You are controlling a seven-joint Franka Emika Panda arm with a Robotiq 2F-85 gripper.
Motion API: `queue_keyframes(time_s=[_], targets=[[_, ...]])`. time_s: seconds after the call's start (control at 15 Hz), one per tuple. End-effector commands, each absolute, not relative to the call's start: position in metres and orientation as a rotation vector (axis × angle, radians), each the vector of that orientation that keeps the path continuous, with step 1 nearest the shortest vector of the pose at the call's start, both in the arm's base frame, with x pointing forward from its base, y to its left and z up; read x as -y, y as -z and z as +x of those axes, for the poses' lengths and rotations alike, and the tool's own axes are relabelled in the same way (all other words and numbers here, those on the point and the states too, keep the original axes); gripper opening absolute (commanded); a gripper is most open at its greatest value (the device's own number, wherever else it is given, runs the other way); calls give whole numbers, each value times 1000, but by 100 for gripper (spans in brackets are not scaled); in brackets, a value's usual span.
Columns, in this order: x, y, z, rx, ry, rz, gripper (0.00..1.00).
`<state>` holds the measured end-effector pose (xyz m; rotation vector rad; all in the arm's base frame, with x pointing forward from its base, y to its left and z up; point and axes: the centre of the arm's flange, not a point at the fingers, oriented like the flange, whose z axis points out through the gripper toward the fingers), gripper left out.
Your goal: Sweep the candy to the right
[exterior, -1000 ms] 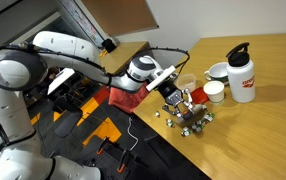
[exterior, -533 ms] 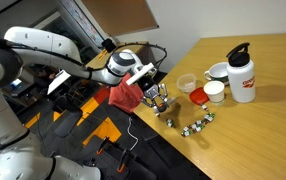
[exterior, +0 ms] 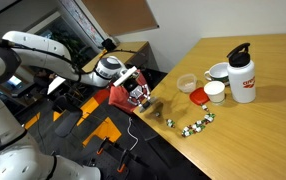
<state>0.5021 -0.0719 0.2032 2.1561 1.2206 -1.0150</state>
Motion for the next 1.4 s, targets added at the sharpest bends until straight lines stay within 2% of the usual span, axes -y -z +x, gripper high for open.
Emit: queue_keyframes(time_s=[0.0,0.67,1.33], targets=[[63,-193,504,-1180,1013,2109,12],[112,-149,510,-1144,1098,1882,12],[200,-149,503,-1058,1233,1714,12]])
